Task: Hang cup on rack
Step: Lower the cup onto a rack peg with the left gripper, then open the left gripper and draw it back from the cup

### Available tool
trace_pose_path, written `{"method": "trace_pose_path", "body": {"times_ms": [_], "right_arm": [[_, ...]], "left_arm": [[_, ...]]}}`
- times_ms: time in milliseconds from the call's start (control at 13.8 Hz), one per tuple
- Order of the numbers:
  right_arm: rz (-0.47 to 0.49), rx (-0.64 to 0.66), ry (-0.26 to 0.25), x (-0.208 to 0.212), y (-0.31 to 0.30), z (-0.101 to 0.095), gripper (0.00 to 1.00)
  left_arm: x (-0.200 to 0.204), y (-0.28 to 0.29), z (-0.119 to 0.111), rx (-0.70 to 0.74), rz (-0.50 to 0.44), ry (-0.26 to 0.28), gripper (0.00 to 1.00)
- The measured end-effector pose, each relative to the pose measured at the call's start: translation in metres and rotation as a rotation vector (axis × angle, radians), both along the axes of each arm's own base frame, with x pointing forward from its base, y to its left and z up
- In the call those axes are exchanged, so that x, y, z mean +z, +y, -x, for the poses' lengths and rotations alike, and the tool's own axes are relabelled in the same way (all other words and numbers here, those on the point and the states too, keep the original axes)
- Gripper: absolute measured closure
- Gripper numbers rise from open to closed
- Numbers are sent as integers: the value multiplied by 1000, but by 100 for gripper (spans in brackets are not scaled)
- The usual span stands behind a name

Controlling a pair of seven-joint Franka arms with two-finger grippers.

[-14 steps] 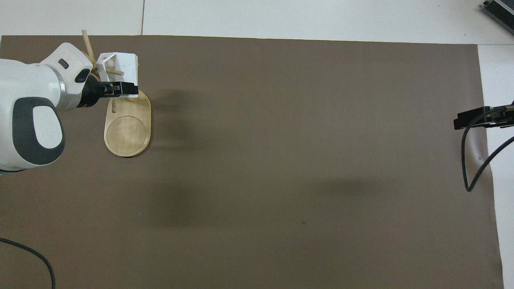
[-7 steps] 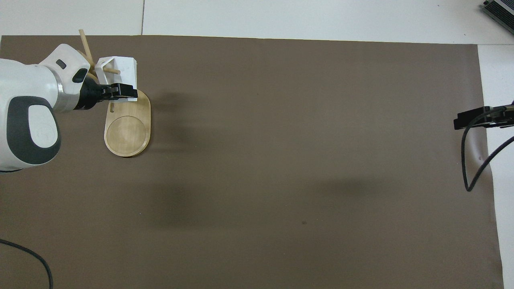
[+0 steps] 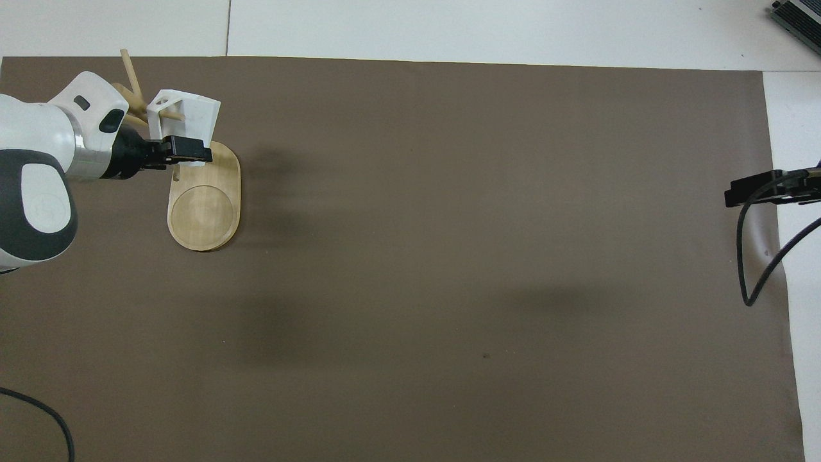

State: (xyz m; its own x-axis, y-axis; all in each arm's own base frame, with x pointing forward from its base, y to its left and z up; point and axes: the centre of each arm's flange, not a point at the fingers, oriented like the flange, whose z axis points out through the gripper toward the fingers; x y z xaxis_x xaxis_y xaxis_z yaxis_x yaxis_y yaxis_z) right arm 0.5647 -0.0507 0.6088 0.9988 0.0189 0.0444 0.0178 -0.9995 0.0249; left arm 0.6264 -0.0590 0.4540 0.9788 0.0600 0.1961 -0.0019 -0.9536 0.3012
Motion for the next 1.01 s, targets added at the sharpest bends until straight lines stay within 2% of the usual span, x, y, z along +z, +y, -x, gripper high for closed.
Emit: {"method": "trace_pose_path", "body": {"times_ms": [217,506,723,1012], "right_arm": [[0,0,0,0,0,0,0],[0,0,0,0,0,0,0],[0,0,0,0,0,0,0],[0,0,0,0,0,0,0]], "left_arm": [[2,3,2,-6,-6,13,0],[22,5,12,-62,-94,20,0],[53,4,31,-120,-175,39,0],[94,4,63,-160,-232,79,0]]}}
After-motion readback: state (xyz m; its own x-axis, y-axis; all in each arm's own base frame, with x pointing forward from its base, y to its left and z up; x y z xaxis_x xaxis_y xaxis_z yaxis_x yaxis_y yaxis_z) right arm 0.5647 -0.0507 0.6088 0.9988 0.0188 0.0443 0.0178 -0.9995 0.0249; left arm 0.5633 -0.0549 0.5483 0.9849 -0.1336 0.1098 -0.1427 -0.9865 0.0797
